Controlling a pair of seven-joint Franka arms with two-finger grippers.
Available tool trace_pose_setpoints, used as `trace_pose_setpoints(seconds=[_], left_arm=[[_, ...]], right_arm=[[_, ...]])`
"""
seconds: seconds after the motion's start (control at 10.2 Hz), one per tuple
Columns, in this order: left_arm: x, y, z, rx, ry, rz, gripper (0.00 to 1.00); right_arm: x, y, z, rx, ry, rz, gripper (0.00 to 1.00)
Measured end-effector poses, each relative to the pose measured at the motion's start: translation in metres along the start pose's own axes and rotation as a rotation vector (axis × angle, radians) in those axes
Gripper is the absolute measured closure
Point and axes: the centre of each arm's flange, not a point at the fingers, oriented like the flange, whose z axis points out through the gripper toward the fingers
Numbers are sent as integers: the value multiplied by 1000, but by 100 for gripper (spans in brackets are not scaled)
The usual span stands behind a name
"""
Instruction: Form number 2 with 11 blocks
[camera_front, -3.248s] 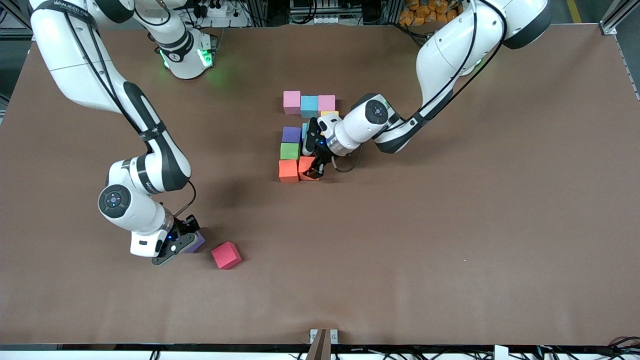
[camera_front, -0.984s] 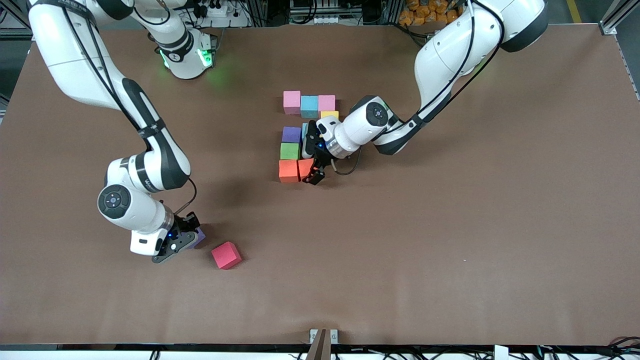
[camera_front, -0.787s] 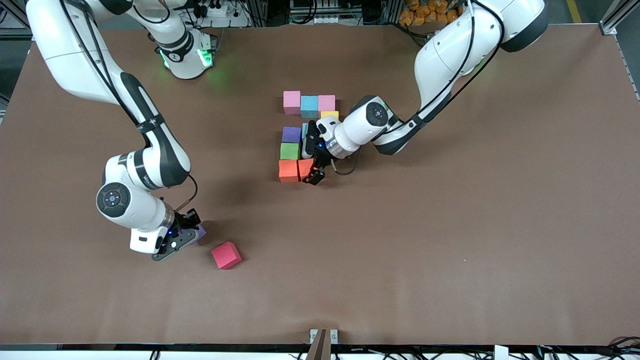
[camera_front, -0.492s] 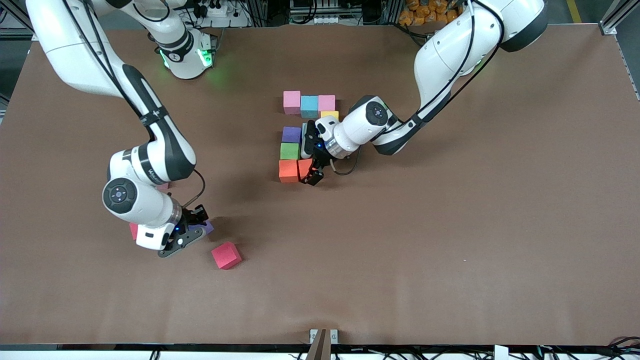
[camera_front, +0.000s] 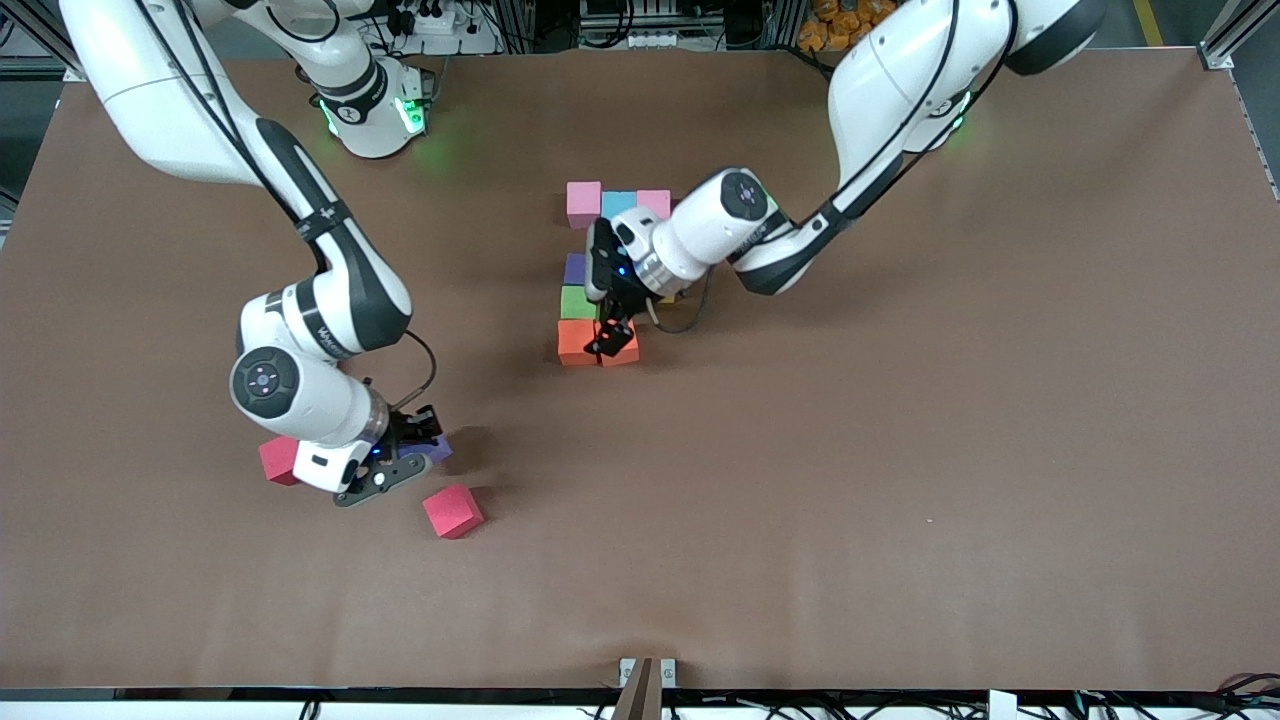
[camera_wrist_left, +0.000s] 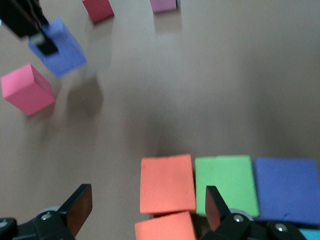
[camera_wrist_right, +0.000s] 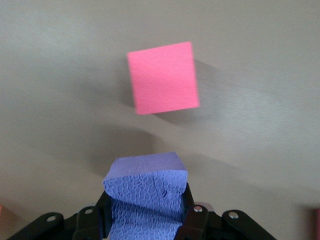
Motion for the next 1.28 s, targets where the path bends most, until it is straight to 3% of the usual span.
trace_pose_setpoints(seconds=[0.39,0.89,1.28], left_arm=[[34,-18,-81,-25,-180,-198,0],[2,-43,-157,-117,-421,-471,0],[-24,-61,-223,-197,-577,-609,0]], right_arm=[[0,-110,-2,13,0,288,45],[-26,-250,5,9,-16,660,45],[-44,-304,7,7,-20,946,45]])
